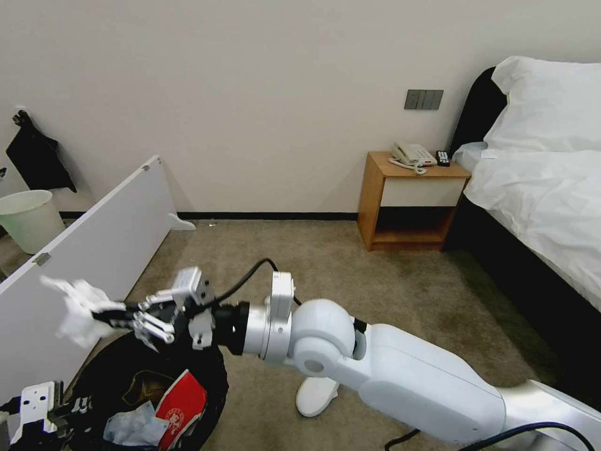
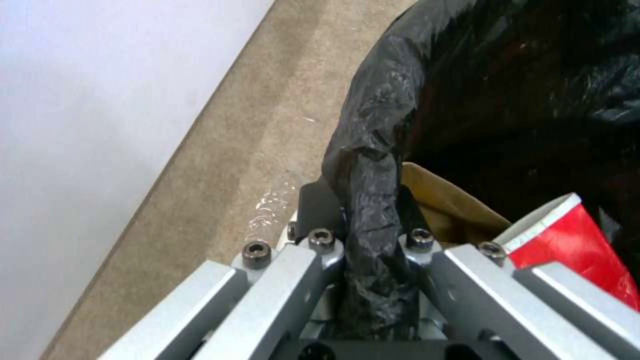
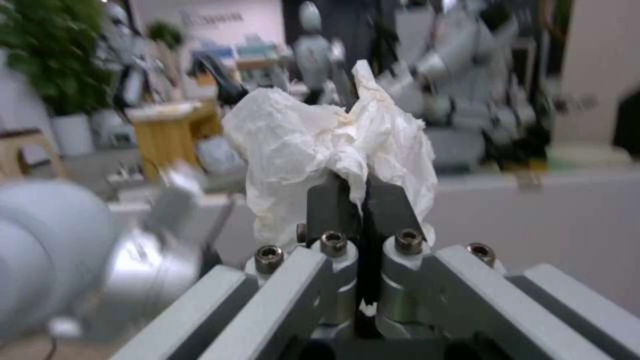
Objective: Pick up the trash bin, then pick up the garbage from the floor and place it into the trash bin.
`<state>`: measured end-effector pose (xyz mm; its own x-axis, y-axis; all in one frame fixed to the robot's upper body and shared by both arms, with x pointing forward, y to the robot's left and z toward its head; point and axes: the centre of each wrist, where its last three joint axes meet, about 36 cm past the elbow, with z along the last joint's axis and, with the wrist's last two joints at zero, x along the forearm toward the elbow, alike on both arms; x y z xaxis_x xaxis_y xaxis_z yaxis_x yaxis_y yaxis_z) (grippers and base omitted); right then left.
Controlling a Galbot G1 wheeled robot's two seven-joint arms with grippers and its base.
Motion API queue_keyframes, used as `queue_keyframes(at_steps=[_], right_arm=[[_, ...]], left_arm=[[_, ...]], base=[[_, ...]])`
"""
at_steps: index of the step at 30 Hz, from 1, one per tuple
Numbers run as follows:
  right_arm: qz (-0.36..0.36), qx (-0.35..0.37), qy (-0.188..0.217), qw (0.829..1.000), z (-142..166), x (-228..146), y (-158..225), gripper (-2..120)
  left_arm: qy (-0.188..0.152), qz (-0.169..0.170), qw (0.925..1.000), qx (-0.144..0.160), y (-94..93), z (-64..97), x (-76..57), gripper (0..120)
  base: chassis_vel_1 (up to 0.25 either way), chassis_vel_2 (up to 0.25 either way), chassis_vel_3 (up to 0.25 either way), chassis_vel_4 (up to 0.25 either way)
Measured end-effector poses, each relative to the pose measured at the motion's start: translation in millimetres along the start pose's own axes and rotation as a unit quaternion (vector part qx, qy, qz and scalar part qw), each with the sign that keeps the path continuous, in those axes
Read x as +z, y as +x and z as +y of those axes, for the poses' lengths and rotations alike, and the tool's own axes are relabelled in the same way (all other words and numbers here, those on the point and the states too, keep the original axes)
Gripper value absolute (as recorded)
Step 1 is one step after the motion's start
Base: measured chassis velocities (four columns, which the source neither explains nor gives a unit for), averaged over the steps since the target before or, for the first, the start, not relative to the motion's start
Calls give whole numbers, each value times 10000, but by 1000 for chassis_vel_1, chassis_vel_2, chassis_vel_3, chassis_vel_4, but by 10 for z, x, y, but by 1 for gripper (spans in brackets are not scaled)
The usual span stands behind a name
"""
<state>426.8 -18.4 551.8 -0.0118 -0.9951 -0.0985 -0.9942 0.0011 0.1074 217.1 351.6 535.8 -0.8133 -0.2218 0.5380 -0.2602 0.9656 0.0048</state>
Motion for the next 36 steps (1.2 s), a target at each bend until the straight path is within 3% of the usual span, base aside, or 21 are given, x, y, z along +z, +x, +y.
queue_keyframes(at_steps=[11,29,32,36], right_arm=[[1245,541,-468,9896,-51,124,204,0],[1411,336,-777,9864,37,159,99,0],[1383,273,-835,9865,47,187,31,14],[1388,272,-847,9863,45,196,26,24]], left_arm=[[-13,-30,10000,-22,-11,22,-20,3],[11,-22,10000,80,2,-33,-15,3],[32,27,9999,124,21,-49,4,3],[23,36,9999,134,30,-56,7,3]], base=[[0,0,0,0],[0,0,0,0],[0,0,0,0],[0,0,0,0]])
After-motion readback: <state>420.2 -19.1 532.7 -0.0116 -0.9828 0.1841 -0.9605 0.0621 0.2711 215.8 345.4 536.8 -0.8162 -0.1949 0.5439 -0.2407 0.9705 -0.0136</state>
